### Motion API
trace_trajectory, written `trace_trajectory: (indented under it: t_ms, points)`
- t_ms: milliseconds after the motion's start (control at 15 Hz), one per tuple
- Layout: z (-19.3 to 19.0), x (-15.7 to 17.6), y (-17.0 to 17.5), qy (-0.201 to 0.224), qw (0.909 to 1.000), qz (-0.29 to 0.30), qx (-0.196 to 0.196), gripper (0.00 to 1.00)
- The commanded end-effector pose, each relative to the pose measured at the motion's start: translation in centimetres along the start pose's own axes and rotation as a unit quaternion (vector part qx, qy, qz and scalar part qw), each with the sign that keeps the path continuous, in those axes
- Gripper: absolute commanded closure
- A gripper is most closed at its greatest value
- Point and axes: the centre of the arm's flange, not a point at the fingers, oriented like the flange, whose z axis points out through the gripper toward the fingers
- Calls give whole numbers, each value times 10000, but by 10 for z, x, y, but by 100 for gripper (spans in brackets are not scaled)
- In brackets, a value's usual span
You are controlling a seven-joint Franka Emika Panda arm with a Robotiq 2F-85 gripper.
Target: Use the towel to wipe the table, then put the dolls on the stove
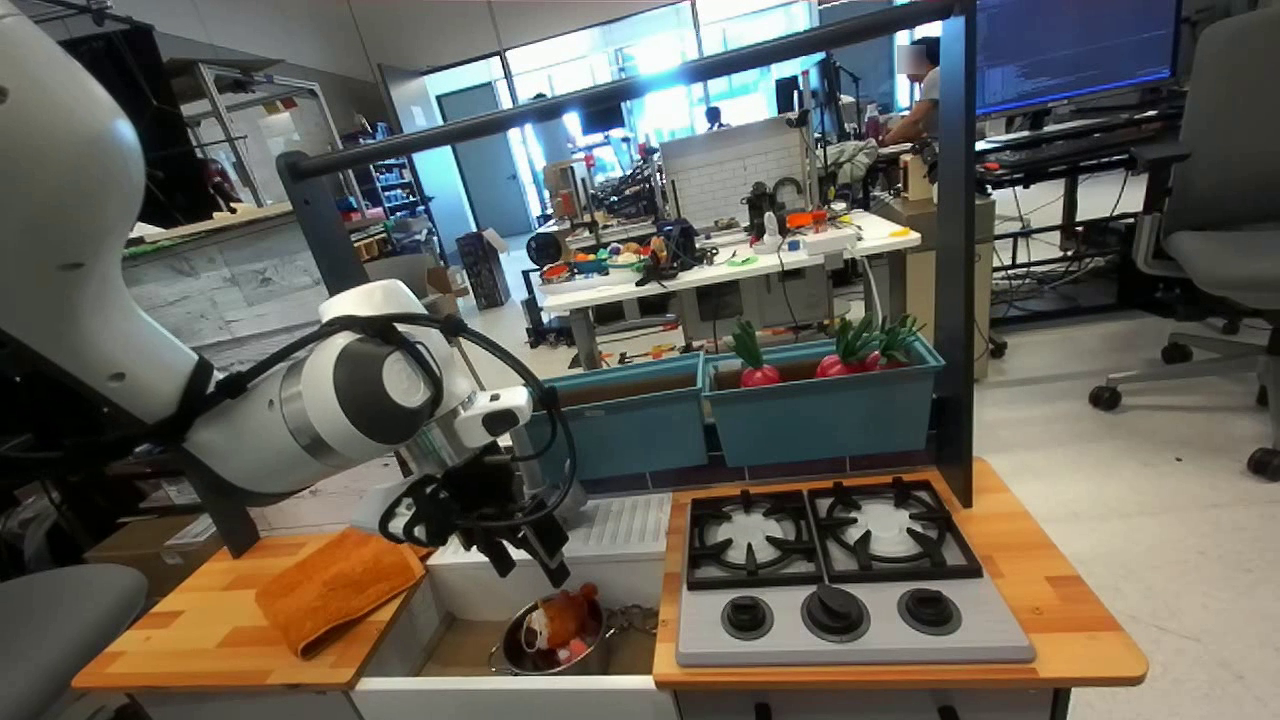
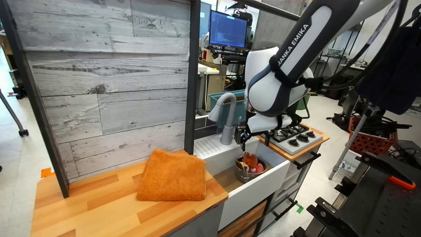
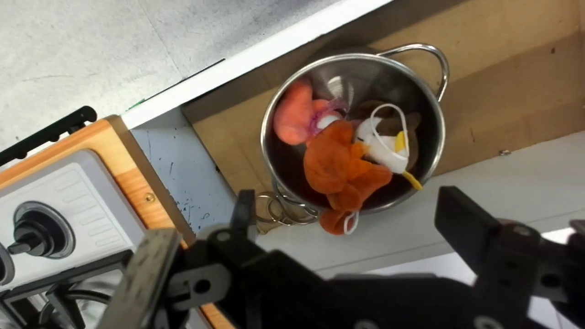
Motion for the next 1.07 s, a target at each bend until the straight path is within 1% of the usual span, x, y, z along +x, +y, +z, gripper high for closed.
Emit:
trace_trajectory:
  t_ms: [0, 200, 600, 667, 733, 800, 867, 1000]
  points:
    - [32, 11, -19, 47, 9998, 211, 23, 0]
    - [55, 15, -23, 9, 9994, 334, -97, 0]
    - [81, 17, -13, -68, 9984, 444, -354, 0]
    - [84, 19, -11, -77, 9982, 484, -356, 25]
    - [86, 19, -11, -85, 9981, 486, -372, 27]
    - [87, 19, -11, -96, 9981, 473, -381, 34]
    - [87, 20, -11, -86, 9982, 467, -375, 44]
    - [85, 19, -12, -76, 9984, 449, -334, 58]
